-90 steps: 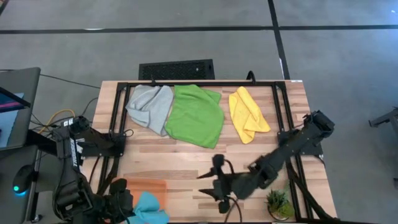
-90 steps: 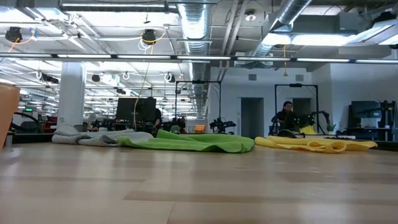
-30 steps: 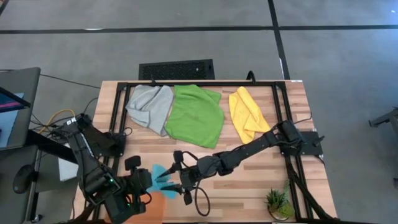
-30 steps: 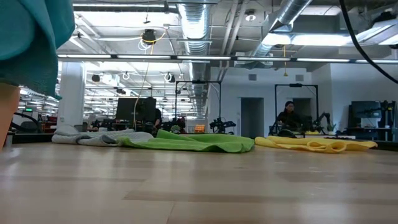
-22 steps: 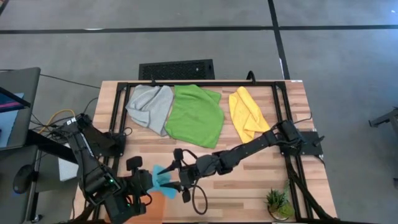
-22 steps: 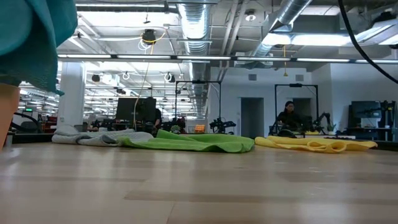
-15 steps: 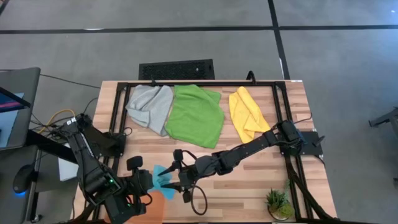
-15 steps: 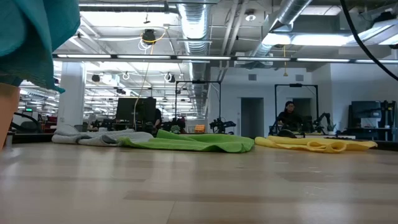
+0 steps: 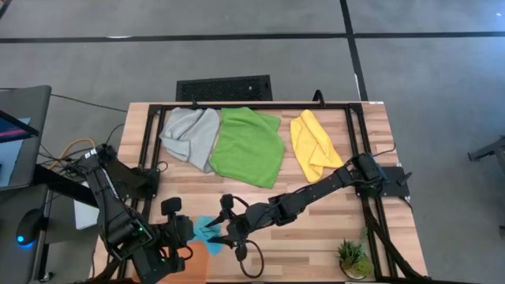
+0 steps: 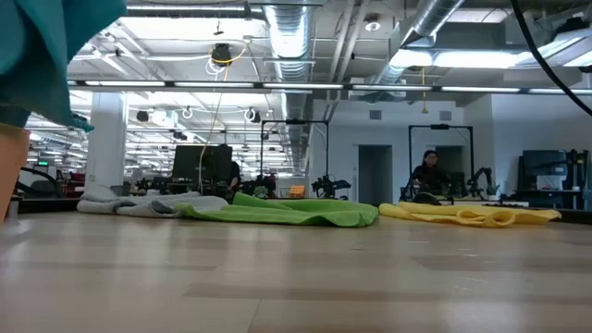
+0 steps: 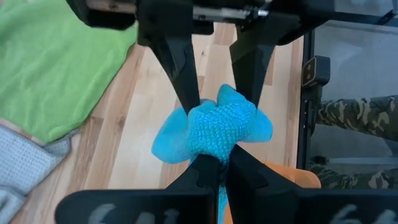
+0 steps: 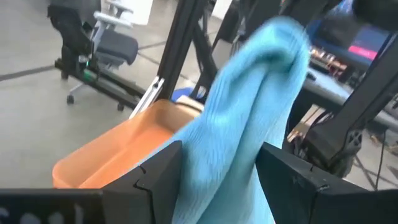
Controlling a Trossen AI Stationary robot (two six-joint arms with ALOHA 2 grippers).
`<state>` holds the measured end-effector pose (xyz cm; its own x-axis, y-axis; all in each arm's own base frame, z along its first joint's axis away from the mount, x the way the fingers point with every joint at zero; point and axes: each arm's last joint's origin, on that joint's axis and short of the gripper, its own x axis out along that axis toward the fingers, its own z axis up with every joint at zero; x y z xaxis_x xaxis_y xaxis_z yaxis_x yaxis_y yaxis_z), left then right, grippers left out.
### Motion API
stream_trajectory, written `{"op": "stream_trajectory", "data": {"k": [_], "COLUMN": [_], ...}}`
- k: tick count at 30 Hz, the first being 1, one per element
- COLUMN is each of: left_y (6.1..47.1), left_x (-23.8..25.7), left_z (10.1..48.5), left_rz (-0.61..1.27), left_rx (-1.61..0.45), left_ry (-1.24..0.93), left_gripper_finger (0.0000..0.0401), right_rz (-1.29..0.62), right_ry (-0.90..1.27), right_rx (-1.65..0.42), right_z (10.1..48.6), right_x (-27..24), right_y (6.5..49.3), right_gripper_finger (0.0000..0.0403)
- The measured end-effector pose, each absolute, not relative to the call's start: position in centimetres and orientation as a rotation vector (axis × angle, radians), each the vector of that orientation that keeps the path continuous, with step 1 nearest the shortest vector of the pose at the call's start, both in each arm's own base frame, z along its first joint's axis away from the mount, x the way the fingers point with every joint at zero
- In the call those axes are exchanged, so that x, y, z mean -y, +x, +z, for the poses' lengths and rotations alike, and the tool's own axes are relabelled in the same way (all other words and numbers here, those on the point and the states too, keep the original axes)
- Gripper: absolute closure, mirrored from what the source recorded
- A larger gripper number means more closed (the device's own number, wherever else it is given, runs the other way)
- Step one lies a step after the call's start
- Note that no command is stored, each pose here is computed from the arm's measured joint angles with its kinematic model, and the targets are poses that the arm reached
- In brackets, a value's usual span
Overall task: Fold microfiber towels
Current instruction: Put the blue microfiber towel into the orange bin
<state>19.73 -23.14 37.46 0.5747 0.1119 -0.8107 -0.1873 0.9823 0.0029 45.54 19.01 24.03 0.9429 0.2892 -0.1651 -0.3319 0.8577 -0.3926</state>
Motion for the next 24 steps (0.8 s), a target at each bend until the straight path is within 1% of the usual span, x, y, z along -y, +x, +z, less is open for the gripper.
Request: {"op": "stream_trajectory", "data": {"k": [20,24], "left_y": [19.5,19.4], "left_x": [23.2,23.2], "left_z": [39.4,39.3], "left_rz": [0.123,0.13], "left_rx": [-0.89,-0.912], "left_ry": [-0.103,-0.13], "left_gripper_finger": [0.0401,0.0401], "right_rz": [0.337,0.338], "right_ry": [-0.41,-0.408], "right_rx": [-0.253,-0.258], "right_z": [22.7,22.6], "right_x": [-18.6,-18.7], "right_y": [45.3,45.3], "right_gripper_finger": [0.0178,0.019]}}
